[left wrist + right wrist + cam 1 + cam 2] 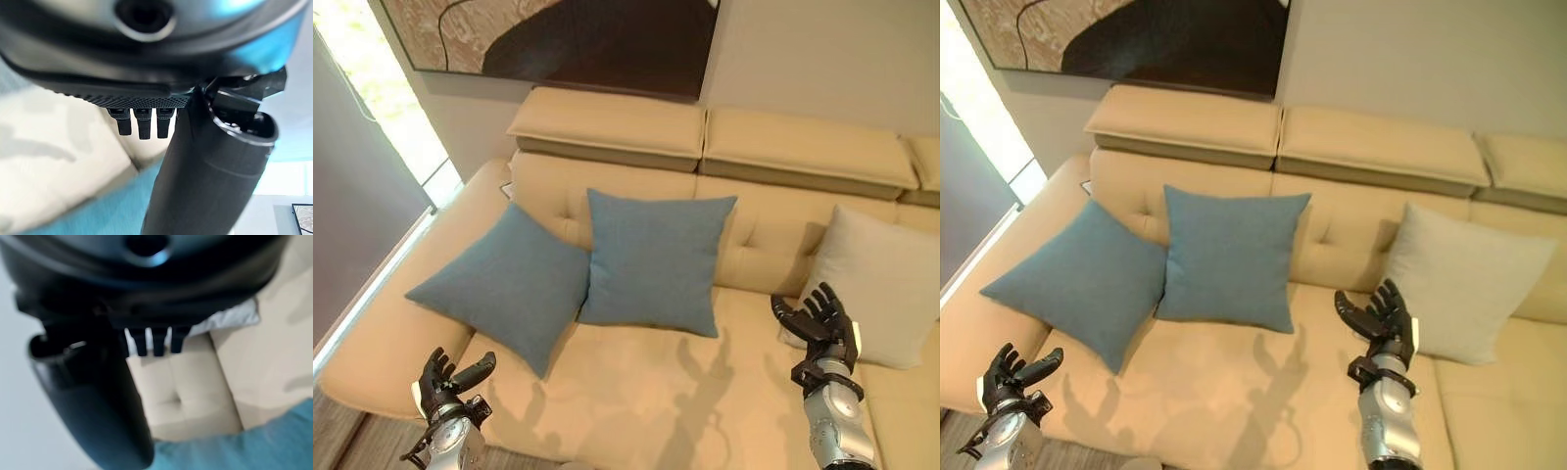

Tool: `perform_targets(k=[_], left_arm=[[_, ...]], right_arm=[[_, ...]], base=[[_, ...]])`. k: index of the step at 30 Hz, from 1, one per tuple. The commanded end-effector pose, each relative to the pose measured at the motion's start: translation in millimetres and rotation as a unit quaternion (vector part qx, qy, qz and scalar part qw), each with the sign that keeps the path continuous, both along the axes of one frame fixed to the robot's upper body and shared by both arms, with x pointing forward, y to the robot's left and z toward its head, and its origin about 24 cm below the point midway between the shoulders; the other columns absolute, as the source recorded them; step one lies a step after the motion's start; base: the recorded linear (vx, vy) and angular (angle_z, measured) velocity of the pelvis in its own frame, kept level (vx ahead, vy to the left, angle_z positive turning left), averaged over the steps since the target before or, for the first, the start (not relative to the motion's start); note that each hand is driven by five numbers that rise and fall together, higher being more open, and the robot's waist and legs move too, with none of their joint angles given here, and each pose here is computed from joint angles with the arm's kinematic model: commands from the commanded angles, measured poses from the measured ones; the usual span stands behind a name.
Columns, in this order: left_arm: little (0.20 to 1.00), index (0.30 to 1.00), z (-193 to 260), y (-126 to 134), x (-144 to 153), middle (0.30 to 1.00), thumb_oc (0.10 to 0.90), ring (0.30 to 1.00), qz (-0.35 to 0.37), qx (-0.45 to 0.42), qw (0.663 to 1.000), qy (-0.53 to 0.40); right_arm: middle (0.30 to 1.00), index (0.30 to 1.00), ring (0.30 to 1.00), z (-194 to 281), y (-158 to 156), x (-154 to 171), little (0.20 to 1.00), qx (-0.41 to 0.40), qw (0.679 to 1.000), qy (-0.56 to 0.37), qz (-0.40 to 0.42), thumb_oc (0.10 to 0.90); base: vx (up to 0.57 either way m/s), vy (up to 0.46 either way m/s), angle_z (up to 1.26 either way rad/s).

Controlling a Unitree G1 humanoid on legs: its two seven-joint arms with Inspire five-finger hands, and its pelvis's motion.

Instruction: Pick up all the scattered cushions and arrange them neatly on the sofa.

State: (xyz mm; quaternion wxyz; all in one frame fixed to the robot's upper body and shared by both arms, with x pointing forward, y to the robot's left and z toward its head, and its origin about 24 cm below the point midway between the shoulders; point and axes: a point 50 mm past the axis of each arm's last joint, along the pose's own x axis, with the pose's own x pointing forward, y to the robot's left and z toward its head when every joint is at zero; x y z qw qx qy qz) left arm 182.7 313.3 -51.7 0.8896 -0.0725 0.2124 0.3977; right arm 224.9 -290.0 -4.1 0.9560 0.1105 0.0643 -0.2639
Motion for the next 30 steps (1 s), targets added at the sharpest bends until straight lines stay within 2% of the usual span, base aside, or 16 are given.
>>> perform_targets(k=[1,3,6,7,8,10,12,17,23,30], left_arm=[[0.900,0.900,66,21,66,0.900,0.800,0.900,-0.035,0.051,0.991,-0.122],[0.900,0.900,72,19,80,0.900,0.800,0.900,-0.054,0.061,0.990,-0.115],[0.900,0.900,85,31,99,0.900,0.800,0.900,-0.051,0.091,0.991,-0.086],[0.900,0.900,86,27,107,0.900,0.800,0.900,-0.056,0.095,0.991,-0.074],[0.900,0.900,91,23,117,0.900,0.800,0.900,-0.053,0.092,0.991,-0.080],[0.900,0.900,103,51,114,0.900,0.800,0.900,-0.009,0.109,0.993,-0.052],[0.900,0.900,136,81,115,0.900,0.800,0.900,0.040,0.152,0.987,-0.044],[0.900,0.900,196,112,113,0.900,0.800,0.900,0.084,0.254,0.963,-0.036],[0.900,0.900,228,126,108,0.900,0.800,0.900,0.122,0.273,0.953,-0.050],[0.900,0.900,234,120,117,0.900,0.800,0.900,0.123,0.269,0.954,-0.040]], right_arm=[[0.900,0.900,0.900,57,-30,19,0.900,-0.060,0.993,-0.105,-0.009,0.800],[0.900,0.900,0.900,63,-29,25,0.900,-0.058,0.991,-0.117,-0.009,0.800],[0.900,0.900,0.900,69,-25,32,0.900,-0.052,0.990,-0.134,-0.011,0.800],[0.900,0.900,0.900,78,-17,42,0.900,-0.070,0.986,-0.150,-0.009,0.800],[0.900,0.900,0.900,79,-10,41,0.900,-0.053,0.985,-0.162,-0.014,0.800],[0.900,0.900,0.900,77,-14,34,0.900,-0.043,0.983,-0.172,-0.045,0.800],[0.900,0.900,0.900,79,-18,32,0.900,-0.050,0.981,-0.178,-0.057,0.800],[0.900,0.900,0.900,86,-36,34,0.900,-0.046,0.974,-0.195,-0.105,0.800],[0.900,0.900,0.900,94,-32,43,0.900,-0.055,0.973,-0.204,-0.092,0.800],[0.900,0.900,0.900,99,-16,55,0.900,-0.061,0.975,-0.205,-0.066,0.800]], base=[[-0.11,-0.043,0.08],[-0.14,-0.063,0.14],[-0.15,-0.058,0.03],[-0.08,-0.054,-0.10],[-0.06,-0.072,-0.01],[-0.01,-0.038,0.02],[-0.03,-0.021,-0.09],[-0.01,-0.001,-0.02],[0.00,-0.001,-0.01],[0.02,0.006,-0.04]])
